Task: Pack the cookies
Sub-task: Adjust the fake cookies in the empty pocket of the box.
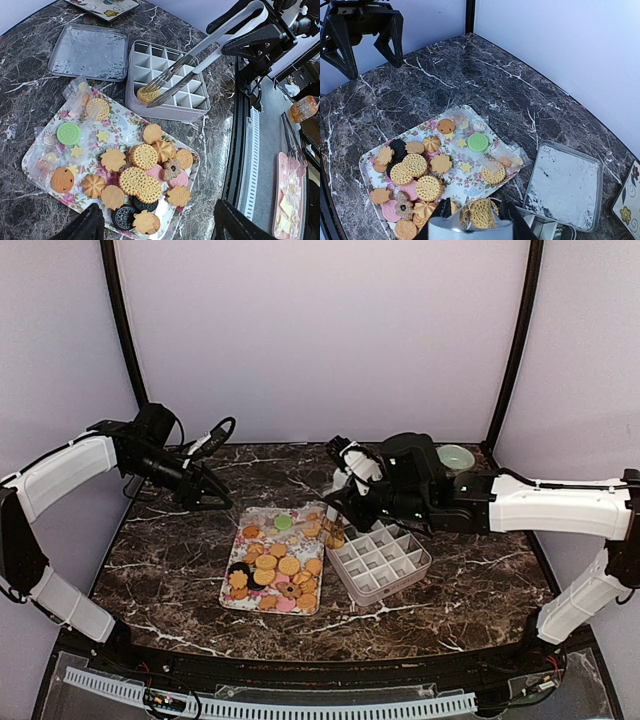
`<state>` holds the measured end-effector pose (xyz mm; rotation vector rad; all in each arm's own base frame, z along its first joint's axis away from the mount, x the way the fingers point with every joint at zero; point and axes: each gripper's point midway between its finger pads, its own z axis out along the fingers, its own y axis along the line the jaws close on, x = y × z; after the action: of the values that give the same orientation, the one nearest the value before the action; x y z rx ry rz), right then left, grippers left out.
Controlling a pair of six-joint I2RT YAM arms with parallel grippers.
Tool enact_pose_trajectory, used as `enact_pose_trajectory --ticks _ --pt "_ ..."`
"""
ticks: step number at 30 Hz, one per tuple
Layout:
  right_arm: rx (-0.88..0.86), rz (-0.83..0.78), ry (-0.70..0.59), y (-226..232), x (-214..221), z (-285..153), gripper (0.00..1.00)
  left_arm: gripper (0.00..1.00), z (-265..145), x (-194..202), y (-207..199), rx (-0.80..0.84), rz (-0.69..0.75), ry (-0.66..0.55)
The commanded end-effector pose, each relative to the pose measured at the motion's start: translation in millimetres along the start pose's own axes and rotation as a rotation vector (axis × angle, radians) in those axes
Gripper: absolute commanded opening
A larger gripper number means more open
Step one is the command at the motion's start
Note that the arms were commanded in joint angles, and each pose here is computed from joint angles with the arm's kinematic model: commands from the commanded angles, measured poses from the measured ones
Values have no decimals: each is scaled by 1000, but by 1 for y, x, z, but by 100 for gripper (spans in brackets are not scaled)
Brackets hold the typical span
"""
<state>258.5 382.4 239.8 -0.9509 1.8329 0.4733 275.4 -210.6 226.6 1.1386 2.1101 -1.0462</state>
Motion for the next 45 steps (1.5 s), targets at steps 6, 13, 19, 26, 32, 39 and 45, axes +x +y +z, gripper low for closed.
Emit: enact_pose_trajectory --ticks 6,13,19,26,32,39,45 --pt "42 -19 -55 -5 -19 -2 31 78 -9 -7 -12 25 16 -21" --pt "60 -38 -43 -8 -16 -1 30 78 -10 -8 -13 33 14 -25" --pt "80 -32 -44 -14 -18 -5 20 77 -9 -7 -14 43 7 -23" --pt "37 -7 -47 -24 -21 -13 15 77 -9 -8 -14 43 5 -25" --pt "-23 -30 -40 -20 -19 -14 15 77 -10 -7 -13 37 5 -21" --pt "-51 -95 9 -16 -3 -4 13 77 -9 -8 -13 36 8 -21" --pt "-41 -90 5 -23 -8 0 12 77 -9 -8 -11 36 2 -19"
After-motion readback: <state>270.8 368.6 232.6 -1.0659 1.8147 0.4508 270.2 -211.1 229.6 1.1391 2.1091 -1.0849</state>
